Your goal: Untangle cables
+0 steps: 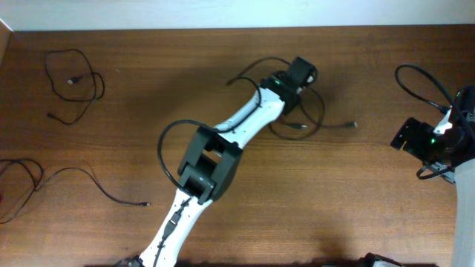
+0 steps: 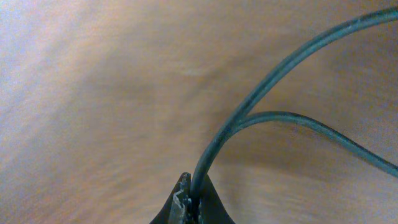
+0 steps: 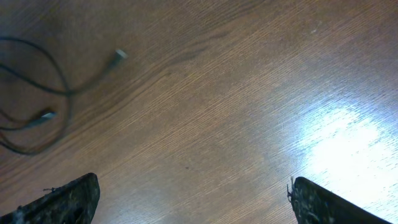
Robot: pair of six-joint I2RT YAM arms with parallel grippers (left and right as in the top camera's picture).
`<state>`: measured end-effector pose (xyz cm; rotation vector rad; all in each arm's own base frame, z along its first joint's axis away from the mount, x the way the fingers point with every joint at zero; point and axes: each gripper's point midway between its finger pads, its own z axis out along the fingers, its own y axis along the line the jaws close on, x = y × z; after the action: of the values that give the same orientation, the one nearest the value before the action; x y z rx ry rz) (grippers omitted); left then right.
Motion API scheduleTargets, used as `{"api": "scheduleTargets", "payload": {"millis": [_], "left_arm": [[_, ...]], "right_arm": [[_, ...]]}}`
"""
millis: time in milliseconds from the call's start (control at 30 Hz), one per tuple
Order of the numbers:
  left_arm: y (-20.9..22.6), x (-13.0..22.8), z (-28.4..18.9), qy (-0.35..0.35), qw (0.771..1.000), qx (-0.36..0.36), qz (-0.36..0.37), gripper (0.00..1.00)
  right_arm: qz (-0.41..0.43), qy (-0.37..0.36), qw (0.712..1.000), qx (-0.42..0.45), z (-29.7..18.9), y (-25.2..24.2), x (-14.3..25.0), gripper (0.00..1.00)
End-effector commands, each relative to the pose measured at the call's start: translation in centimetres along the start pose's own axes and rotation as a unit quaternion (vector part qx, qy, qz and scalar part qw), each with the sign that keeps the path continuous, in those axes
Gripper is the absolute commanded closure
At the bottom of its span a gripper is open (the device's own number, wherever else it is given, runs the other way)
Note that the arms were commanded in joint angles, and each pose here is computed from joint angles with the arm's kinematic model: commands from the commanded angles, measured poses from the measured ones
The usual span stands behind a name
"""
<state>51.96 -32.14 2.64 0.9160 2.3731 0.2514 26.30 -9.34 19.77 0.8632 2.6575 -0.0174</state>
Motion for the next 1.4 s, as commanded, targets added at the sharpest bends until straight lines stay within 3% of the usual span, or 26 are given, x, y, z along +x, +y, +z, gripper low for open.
{"api": "scheduleTargets", "payload": {"millis": [0, 100, 167, 267, 333, 500, 633, 700, 867, 933, 1033, 1100, 1133, 1233, 1367], "left_arm": [[11.9, -1.0, -3.8, -0.027, 0.98, -0.092, -0.174, 1.0], [18.4, 3.2, -4.5, 0.011, 0.951, -0.119, -0.286, 1.0], [22.9, 8.8, -5.0, 0.067, 0.898, -0.146, -0.409, 1.0], [25.8, 15.7, -5.5, 0.149, 0.838, -0.153, -0.503, 1.0], [26.2, 19.4, -6.1, 0.205, 0.818, -0.128, -0.523, 1.0], [25.7, 24.6, -8.5, 0.303, 0.788, -0.127, -0.52, 1.0], [26.9, 27.3, -10.4, 0.345, 0.777, -0.181, -0.495, 1.0], [27.6, 28.6, -11.4, 0.36, 0.759, -0.215, -0.497, 1.0], [29.1, 31.5, -12.6, 0.387, 0.733, -0.224, -0.512, 1.0], [29.6, 32.3, -12.8, 0.39, 0.725, -0.225, -0.52, 0.72], [30.0, 32.8, -12.9, 0.392, 0.722, -0.226, -0.524, 0.46], [30.0, 32.5, -13.0, 0.39, 0.731, -0.221, -0.515, 0.05], [30.1, 32.0, -13.1, 0.382, 0.734, -0.222, -0.516, 0.01], [31.1, 30.6, -14.0, 0.345, 0.741, -0.223, -0.531, 0.01], [32.9, 26.1, -16.3, 0.234, 0.766, -0.163, -0.576, 0.01]], "right_arm": [[0.005, -0.005, 1.0, 0.003, -0.2, -0.1, -0.2, 0.01], [0.005, -0.004, 1.0, 0.001, -0.2, -0.1, -0.2, 0.02], [0.005, -0.003, 1.0, 0.001, -0.2, -0.1, -0.1, 0.02], [0.005, -0.001, 1.0, -0.007, -0.1, 0.2, -0.1, 0.02], [0.005, 0.003, 1.0, -0.019, 0.0, 0.6, 0.0, 0.01], [0.006, 0.022, 0.999, -0.027, 0.9, 1.1, 0.0, 0.02], [0.007, 0.047, 0.998, -0.028, 1.8, 1.3, 0.6, 0.01], [0.007, 0.057, 0.998, -0.025, 2.1, 1.2, 0.8, 0.02], [0.007, 0.06, 0.998, -0.025, 2.2, 1.2, 0.8, 0.02], [0.007, 0.06, 0.998, -0.025, 2.2, 1.2, 0.8, 0.02], [0.007, 0.06, 0.998, -0.025, 2.2, 1.2, 0.8, 0.02], [0.008, 0.062, 0.997, -0.033, 2.2, 1.5, 0.9, 0.02], [0.007, 0.064, 0.997, -0.037, 2.2, 1.6, 0.9, 0.01], [0.007, 0.064, 0.997, -0.037, 2.2, 1.6, 0.9, 0.02], [0.007, 0.064, 0.997, -0.037, 2.2, 1.6, 0.9, 0.02]]}}
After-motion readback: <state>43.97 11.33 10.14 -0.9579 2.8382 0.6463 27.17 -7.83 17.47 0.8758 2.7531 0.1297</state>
